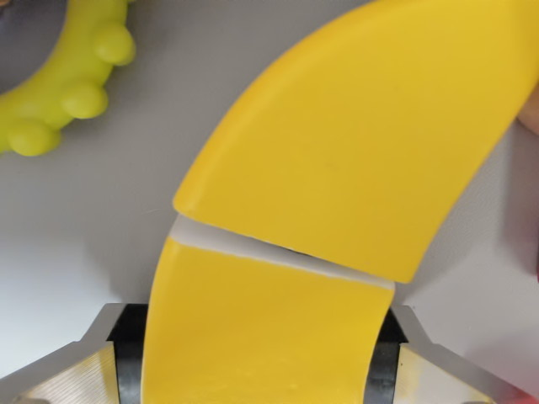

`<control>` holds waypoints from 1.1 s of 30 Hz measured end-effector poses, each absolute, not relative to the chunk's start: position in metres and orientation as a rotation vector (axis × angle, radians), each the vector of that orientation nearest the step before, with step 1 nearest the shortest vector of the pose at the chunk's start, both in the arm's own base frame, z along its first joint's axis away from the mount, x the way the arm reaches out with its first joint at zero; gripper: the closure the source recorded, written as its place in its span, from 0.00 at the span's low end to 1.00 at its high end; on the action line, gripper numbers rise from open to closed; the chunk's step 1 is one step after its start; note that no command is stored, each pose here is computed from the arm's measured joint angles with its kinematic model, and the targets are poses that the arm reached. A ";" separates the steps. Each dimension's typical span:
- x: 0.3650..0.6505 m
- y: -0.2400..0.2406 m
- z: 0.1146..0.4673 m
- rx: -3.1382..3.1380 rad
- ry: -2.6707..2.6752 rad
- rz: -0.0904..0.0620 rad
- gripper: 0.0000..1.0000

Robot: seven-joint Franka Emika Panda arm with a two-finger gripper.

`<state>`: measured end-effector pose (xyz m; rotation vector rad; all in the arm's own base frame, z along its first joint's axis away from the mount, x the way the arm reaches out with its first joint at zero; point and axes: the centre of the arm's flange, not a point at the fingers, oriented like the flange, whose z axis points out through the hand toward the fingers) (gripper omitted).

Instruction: Pick an object from the bin

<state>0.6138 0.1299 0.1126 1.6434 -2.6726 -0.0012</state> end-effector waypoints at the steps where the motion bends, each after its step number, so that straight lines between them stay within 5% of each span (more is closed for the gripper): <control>1: 0.614 0.130 0.113 1.644 -2.673 -0.001 1.00; 33: 0.615 0.130 0.206 1.646 -2.678 0.001 1.00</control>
